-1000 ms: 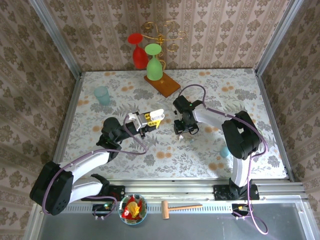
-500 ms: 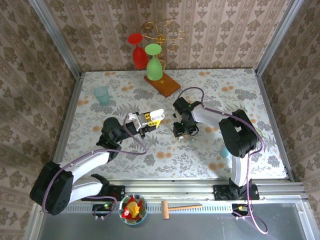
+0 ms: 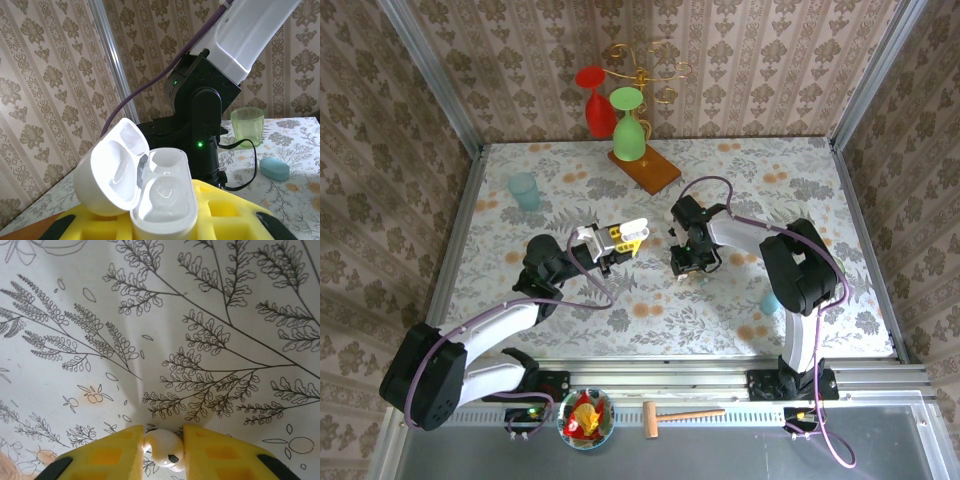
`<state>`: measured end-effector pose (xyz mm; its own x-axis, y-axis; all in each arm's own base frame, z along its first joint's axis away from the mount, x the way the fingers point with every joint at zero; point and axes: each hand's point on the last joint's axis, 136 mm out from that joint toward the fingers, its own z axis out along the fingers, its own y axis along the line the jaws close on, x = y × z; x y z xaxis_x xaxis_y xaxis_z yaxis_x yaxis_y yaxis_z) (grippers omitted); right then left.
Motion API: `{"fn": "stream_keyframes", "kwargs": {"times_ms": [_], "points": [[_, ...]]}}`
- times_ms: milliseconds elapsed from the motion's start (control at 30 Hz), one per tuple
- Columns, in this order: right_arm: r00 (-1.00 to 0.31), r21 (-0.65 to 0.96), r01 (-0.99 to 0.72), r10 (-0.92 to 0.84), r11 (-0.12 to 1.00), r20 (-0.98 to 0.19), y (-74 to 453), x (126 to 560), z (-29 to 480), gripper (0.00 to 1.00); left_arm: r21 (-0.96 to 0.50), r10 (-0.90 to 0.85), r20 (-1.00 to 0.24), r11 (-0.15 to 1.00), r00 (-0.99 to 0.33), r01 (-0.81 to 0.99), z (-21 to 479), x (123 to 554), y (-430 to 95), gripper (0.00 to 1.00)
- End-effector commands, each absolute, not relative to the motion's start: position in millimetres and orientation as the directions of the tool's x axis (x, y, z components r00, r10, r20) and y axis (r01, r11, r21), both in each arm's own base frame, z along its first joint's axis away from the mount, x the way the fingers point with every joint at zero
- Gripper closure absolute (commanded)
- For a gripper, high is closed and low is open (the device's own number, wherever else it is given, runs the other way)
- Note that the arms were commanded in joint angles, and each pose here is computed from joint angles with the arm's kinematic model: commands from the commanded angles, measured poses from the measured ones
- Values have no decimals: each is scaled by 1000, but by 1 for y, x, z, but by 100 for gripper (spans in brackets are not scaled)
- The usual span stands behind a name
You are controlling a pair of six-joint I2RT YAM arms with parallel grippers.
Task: Insert wireless bluetooth earbuds into charging case
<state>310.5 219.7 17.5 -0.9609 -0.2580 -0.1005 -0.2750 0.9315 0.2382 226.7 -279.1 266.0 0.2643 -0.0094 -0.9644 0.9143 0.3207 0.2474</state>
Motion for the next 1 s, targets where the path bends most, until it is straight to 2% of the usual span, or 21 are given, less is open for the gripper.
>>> {"fn": "stream_keyframes", "kwargs": {"times_ms": [0, 267, 467, 600, 767, 967], "points": [[-965, 243, -264, -254, 934, -70, 216, 300, 13, 80, 262, -13, -960, 315, 281, 912, 268, 222, -280, 100], [-960, 192, -272, -250, 943, -128, 207, 307, 22, 86, 247, -4, -965, 323, 262, 914, 263, 225, -280, 100], [-909, 110, -317, -268, 942, -318, 199, 322, 61, 85, 165, 19, -985, 394, 171, 904, 246, 245, -277, 100], [-827, 4, -367, -325, 930, -458, 199, 328, 100, 85, 125, 15, -991, 401, 130, 907, 238, 252, -280, 100], [-659, -70, -413, -351, 908, -665, 213, 334, 164, 86, 106, 7, -994, 403, 112, 909, 230, 258, -280, 100], [-495, -92, -481, -357, 872, -792, 240, 325, 240, 86, 98, 27, -995, 389, 94, 916, 224, 260, -282, 100]]}}
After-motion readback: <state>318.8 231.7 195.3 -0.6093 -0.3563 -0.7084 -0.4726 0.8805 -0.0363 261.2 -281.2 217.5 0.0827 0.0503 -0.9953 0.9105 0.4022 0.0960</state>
